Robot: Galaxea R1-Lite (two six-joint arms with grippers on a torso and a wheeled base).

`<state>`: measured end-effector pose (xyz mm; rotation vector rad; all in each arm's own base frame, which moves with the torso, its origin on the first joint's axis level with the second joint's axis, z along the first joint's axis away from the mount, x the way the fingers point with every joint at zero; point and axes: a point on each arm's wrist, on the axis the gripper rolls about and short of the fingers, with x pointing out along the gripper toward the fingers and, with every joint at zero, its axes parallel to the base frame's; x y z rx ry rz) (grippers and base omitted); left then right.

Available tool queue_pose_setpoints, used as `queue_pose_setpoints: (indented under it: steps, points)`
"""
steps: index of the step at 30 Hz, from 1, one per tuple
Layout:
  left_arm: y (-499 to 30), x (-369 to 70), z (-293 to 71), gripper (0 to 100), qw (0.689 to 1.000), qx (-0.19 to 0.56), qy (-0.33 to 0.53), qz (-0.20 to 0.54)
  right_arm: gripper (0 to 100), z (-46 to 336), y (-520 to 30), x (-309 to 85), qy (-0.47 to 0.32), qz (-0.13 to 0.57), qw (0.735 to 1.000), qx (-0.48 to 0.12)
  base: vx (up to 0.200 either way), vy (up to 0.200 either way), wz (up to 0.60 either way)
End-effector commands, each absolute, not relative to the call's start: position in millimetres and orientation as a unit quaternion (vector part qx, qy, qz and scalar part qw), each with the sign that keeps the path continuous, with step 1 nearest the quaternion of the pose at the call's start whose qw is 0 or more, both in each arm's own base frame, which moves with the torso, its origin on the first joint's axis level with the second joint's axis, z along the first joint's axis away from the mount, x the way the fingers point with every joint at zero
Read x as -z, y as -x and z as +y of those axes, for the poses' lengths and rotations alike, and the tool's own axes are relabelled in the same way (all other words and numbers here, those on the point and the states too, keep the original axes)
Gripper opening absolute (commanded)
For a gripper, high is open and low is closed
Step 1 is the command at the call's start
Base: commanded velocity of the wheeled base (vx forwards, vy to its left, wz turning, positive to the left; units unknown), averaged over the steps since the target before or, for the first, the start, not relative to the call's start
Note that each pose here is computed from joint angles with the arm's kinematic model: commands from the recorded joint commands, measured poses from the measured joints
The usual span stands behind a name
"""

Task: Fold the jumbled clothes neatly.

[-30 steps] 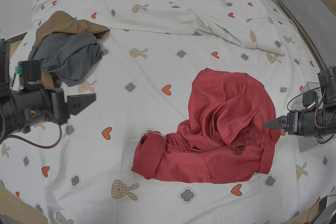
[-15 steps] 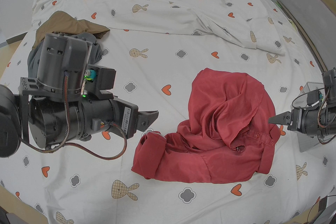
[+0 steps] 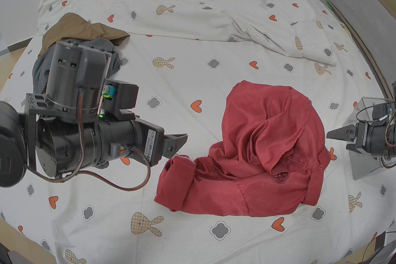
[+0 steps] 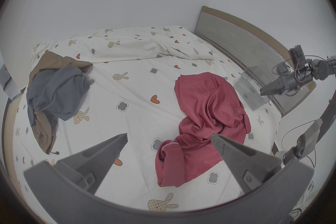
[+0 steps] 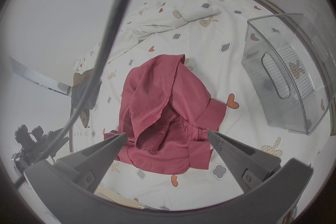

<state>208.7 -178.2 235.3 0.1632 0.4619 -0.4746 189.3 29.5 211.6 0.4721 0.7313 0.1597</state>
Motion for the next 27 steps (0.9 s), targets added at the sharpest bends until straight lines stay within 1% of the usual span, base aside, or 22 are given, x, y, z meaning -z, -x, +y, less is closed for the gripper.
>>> queue_pose_setpoints:
  steps: [1, 5, 10, 19, 22, 26, 27]
  points:
    - [-209, -234, -179, 100, 0.941, 0.234, -0.082, 0.229, 100, 28, -188, -213, -0.230, 0.351, 0.905, -0.075, 0.000, -0.200, 0.00]
    - [-207, -231, -181, 100, 0.939, 0.237, -0.085, 0.232, 100, 28, -189, -213, -0.230, 0.351, 0.905, -0.074, 0.000, -0.200, 0.00]
    - [-206, -226, -184, 100, 0.934, 0.246, -0.111, 0.234, 100, 28, -189, -212, -0.230, 0.353, 0.904, -0.073, 0.000, -0.200, 0.00]
    - [-210, -219, -200, 100, 0.927, 0.261, -0.123, 0.241, 100, 28, -189, -211, -0.230, 0.354, 0.904, -0.073, 0.000, -0.200, 0.00]
    - [-211, -211, -209, 100, 0.919, 0.272, -0.142, 0.246, 100, 27, -189, -211, -0.230, 0.353, 0.904, -0.071, 0.000, 0.000, 0.00]
    - [-214, -207, -222, 100, 0.918, 0.276, -0.153, 0.242, 100, 27, -189, -211, -0.230, 0.353, 0.904, -0.070, 0.000, 0.000, 0.00]
    - [-217, -204, -231, 100, 0.916, 0.278, -0.157, 0.243, 100, 27, -190, -211, -0.230, 0.354, 0.904, -0.069, 0.000, 0.000, 0.00]
